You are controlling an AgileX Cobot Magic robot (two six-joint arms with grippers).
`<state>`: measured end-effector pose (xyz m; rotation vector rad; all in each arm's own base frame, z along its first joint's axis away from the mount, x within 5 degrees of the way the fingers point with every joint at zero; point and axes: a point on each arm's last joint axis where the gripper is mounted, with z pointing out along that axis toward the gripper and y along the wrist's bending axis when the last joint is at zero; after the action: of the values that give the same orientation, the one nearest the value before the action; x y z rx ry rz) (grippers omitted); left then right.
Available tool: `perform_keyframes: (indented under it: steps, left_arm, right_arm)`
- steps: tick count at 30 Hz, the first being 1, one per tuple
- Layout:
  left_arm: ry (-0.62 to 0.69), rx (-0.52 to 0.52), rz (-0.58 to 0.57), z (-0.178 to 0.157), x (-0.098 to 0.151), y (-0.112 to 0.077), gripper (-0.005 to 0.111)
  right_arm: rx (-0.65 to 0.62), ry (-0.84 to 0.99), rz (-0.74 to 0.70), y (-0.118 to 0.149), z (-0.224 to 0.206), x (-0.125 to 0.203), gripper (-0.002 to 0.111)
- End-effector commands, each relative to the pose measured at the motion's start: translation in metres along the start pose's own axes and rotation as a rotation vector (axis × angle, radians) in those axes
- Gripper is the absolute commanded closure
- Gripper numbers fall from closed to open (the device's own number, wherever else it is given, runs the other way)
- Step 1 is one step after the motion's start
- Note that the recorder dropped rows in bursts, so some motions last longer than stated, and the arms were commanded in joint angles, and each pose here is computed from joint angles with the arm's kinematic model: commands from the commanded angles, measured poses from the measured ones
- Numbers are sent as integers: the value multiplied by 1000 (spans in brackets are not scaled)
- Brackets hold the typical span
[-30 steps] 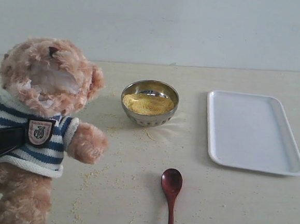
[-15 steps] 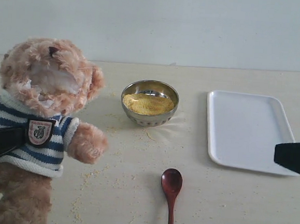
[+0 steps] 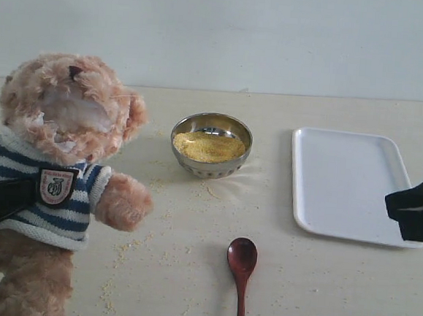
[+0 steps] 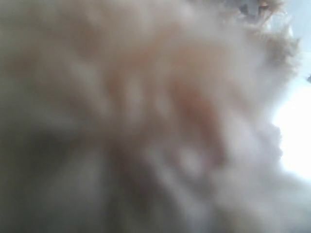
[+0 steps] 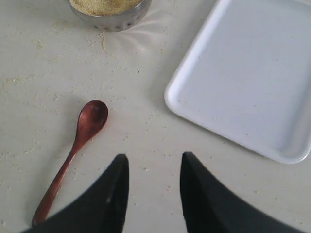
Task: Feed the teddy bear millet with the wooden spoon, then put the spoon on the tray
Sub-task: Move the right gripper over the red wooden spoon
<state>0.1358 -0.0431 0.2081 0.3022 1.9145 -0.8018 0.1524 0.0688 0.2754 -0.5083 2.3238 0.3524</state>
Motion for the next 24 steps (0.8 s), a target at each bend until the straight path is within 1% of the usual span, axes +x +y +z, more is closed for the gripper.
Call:
perform_keyframes:
  steps: [1,15,21,24]
  left_arm:
    - [-20,8,-18,0,-2,0,102]
    - [-20,8,-18,0,-2,0,102]
    - [-20,8,-18,0,-2,0,102]
    - [-20,8,-18,0,-2,0,102]
  right_arm:
    - [-3,-11,13,4,-1,-4,72]
    - [-6,-20,50,4,-3,-4,72]
    - [-14,27,54,5,-3,1,72]
    - [-2,71,27,4,-3,5,72]
